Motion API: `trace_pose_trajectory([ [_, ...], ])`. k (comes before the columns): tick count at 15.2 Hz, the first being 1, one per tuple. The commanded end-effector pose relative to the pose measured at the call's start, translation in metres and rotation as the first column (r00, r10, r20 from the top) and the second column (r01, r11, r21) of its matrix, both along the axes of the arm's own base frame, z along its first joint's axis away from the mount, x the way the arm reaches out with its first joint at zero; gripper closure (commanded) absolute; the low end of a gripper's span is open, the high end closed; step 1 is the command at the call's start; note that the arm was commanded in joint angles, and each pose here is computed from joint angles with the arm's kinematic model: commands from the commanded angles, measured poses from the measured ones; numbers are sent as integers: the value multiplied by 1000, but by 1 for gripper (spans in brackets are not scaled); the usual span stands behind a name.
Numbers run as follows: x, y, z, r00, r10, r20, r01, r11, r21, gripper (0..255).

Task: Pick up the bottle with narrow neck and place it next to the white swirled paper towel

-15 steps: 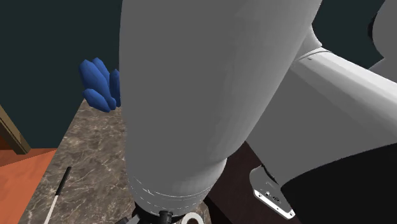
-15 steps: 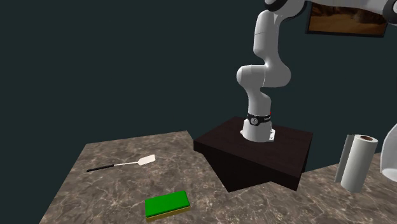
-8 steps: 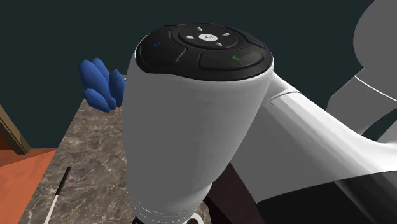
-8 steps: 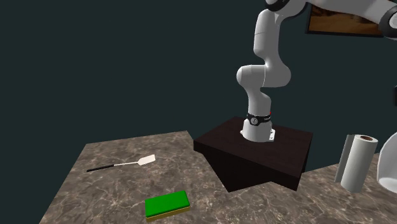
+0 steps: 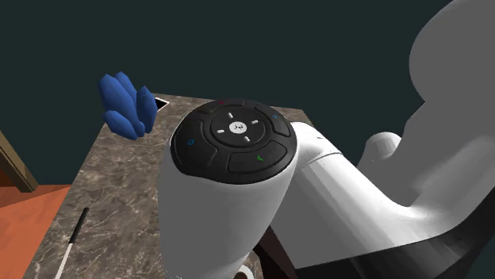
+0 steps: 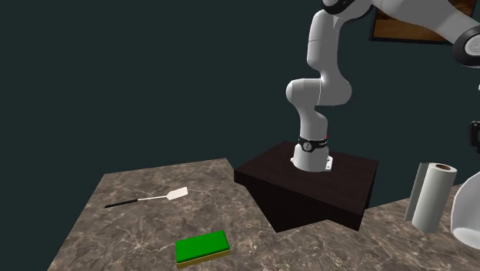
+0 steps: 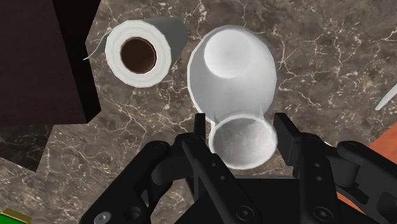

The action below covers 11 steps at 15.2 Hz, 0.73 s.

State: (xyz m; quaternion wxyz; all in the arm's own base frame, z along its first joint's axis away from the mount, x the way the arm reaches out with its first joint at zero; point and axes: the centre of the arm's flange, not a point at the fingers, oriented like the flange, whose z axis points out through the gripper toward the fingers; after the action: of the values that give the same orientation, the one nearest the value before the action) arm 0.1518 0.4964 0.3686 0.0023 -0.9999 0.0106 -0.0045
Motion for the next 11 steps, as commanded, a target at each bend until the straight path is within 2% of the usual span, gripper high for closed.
trace_pose_trajectory([
  [1,-1,1,-10,1000,0,0,0,1000,1,255],
  [4,-1,1,-28,1000,0,0,0,1000,1,255],
  [11,-1,1,-28,1000,0,0,0,1000,1,255],
])
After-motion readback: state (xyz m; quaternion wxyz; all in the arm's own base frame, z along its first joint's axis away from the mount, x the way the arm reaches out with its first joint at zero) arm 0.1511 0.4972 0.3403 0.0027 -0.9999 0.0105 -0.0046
